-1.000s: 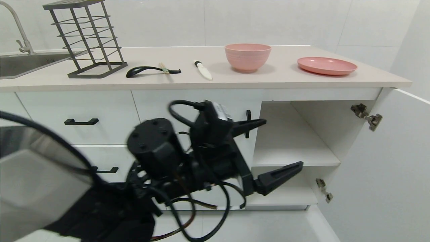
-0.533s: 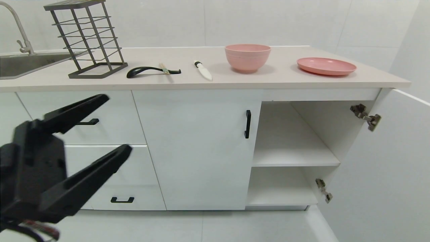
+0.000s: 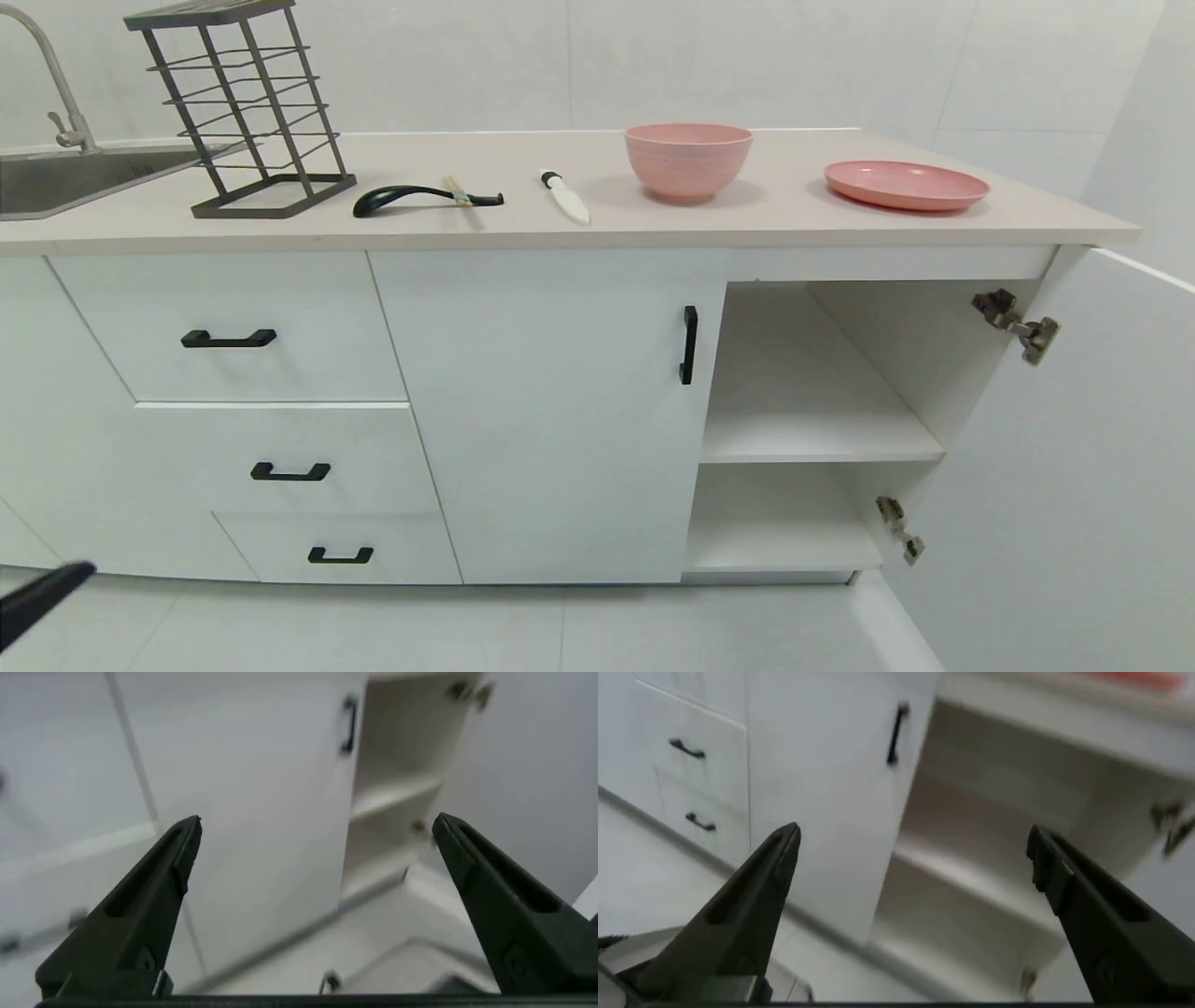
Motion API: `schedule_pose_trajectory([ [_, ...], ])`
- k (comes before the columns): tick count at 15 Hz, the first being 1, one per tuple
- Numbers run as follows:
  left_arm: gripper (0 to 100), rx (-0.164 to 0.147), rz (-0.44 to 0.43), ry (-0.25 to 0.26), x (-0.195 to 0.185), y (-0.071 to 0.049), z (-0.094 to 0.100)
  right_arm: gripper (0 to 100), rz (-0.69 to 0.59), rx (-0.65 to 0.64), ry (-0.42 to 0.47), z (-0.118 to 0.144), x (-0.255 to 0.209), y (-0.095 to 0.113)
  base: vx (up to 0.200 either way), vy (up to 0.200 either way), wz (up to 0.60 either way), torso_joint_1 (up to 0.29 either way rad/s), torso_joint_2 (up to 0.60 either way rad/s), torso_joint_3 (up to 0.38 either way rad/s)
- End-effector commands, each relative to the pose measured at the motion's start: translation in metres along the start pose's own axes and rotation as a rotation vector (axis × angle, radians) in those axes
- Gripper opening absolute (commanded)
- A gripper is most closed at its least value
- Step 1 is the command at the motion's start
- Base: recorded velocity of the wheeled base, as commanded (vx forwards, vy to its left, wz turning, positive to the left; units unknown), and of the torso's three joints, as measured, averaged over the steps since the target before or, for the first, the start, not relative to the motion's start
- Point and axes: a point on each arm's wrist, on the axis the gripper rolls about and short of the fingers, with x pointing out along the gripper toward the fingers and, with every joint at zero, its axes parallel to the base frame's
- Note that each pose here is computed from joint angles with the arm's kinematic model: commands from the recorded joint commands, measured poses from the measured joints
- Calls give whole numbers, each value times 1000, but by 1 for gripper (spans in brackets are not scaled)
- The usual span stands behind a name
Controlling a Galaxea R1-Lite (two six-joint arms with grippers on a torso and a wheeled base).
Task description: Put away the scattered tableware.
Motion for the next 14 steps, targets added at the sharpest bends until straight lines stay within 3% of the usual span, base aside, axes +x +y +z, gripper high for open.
schedule_pose_trajectory([
  [1,100,15,235,12,-34,-15,-49,100,-59,62,91,-14,-4,3,0,0,0,0,0,0],
  [2,100,16,254,32,-34,-15,-51,100,-87,98,116,-16,-4,3,0,0,0,0,0,0],
  [4,100,41,393,17,-35,-12,-49,100,-167,112,131,-17,-5,2,0,0,0,0,0,0],
  [5,100,79,472,64,-36,-10,-54,100,-236,110,146,-18,-5,0,0,0,0,0,0,0],
  [6,100,75,510,81,-36,-10,-55,100,-287,107,155,-17,-5,-1,0,0,0,0,0,0],
  [11,100,25,508,64,-36,-10,-55,100,-511,163,223,-23,-8,-4,0,0,0,0,0,0],
  [14,100,25,508,64,-36,-10,-55,100,-487,169,216,-24,-9,-4,0,0,0,0,0,0],
])
